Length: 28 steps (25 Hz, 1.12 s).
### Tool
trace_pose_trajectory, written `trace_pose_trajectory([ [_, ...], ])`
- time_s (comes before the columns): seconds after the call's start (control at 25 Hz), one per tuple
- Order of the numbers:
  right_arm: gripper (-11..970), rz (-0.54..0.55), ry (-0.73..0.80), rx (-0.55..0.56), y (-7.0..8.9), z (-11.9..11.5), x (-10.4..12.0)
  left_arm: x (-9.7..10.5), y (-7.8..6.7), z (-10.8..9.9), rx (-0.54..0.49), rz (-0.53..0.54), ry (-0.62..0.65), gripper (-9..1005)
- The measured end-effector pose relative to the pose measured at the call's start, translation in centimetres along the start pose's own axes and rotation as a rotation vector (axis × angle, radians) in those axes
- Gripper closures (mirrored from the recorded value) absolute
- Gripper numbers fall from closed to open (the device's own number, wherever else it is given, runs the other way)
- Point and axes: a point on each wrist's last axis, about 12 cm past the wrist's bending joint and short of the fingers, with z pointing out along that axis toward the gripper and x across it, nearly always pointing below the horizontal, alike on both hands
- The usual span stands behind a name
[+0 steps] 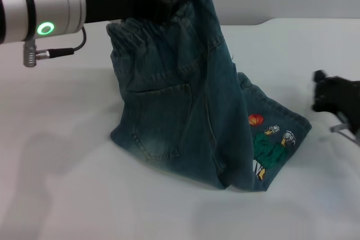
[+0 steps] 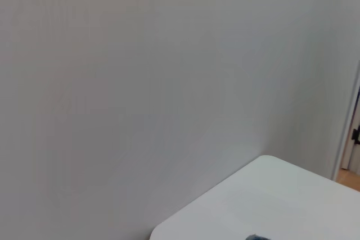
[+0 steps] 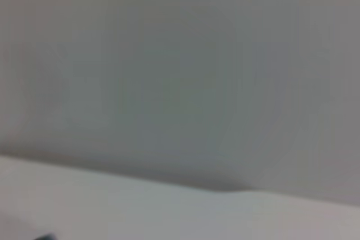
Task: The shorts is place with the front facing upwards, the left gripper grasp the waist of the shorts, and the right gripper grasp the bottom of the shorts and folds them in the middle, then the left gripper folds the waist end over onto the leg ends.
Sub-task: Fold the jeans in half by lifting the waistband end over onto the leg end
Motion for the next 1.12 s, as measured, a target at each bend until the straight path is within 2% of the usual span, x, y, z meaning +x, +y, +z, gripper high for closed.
trace_pose_trajectory([
  [0.2,960,-0.025,0.065,-0.087,2.1,1.9,-0.3,0.0,0.0,-0.4,-0.006,0.0,0.0,940],
  [0.6,960,-0.014,0.083,-0.253,5.8,4.1,-1.7,-0.4,-0.6,-1.5,-0.016,0.018,-0.023,940],
  [0.64,960,-0.026,0.085,-0.29,6.6,4.4,-1.9,-0.5,-0.7,-1.5,-0.016,0.022,-0.026,940],
  [0.96,960,0.003,0.093,-0.378,8.9,5.1,-2.8,-0.7,-1.0,-1.7,-0.014,0.03,-0.034,940],
  [1.12,960,-0.014,0.091,-0.461,10.9,4.9,-3.1,-0.7,-1.0,-1.7,-0.014,0.028,-0.035,939],
])
